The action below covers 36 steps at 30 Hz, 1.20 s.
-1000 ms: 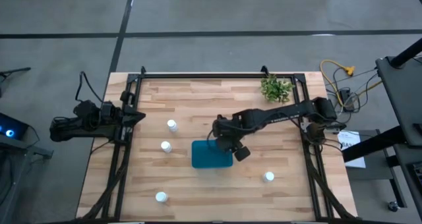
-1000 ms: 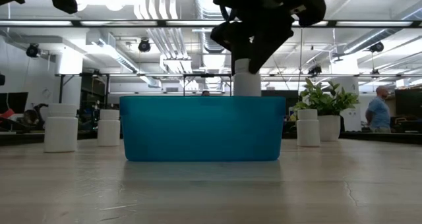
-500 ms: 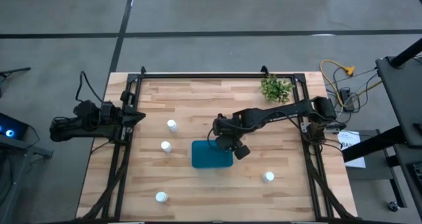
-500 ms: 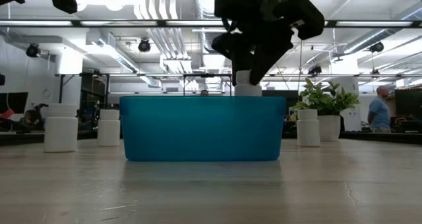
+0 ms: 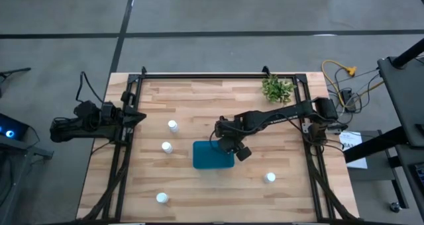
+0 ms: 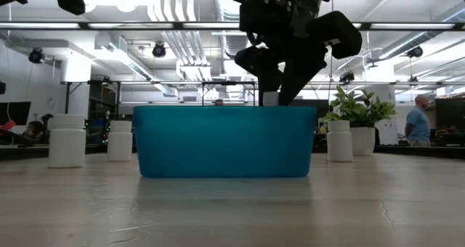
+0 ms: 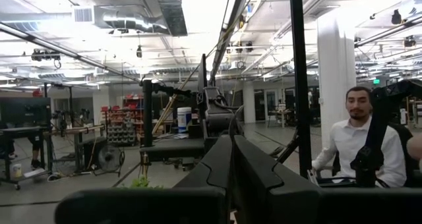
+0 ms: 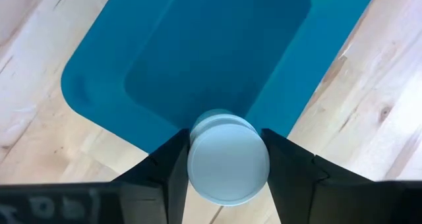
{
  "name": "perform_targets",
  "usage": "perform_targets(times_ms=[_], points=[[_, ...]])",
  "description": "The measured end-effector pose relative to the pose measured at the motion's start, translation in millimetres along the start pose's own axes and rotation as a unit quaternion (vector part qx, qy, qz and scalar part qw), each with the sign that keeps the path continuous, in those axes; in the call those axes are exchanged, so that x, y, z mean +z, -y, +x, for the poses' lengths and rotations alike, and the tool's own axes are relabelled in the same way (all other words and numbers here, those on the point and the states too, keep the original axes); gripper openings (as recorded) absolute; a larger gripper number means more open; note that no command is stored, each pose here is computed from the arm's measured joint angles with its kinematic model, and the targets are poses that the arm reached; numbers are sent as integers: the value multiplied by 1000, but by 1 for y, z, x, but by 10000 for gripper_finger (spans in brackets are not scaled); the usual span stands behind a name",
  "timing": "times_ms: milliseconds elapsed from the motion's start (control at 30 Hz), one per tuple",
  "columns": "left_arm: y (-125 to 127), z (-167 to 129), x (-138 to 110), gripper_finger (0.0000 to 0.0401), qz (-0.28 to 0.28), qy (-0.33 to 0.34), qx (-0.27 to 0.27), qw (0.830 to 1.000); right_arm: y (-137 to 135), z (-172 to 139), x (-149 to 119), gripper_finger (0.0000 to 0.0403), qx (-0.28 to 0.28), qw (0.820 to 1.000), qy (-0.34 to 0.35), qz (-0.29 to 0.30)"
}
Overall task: Pick and place pill bottles into a basket
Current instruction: Put the medicine bottle into the blue bin
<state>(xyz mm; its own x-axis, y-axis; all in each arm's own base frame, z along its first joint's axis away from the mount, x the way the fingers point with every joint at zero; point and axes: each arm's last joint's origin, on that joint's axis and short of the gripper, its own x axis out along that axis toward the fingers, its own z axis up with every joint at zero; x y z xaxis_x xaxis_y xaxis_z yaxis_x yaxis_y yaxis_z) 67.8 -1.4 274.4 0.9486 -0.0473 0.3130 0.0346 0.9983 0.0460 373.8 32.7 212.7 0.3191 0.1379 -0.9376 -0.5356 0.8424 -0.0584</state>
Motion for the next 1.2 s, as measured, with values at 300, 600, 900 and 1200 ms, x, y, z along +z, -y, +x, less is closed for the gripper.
perform_targets(times_ms=[300,600,900,1200], points=[[0,0,0,0,0,0,0,1000,1,4,-4,174,-3,1000,-5,5],[0,0,0,0,0,0,0,1000,2,3,-4,176,-3,1000,-4,5],[0,0,0,0,0,0,0,1000,2,3,-4,188,-3,1000,-5,13],[0,0,0,0,0,0,0,1000,1,2,-5,192,-3,1000,-8,12]])
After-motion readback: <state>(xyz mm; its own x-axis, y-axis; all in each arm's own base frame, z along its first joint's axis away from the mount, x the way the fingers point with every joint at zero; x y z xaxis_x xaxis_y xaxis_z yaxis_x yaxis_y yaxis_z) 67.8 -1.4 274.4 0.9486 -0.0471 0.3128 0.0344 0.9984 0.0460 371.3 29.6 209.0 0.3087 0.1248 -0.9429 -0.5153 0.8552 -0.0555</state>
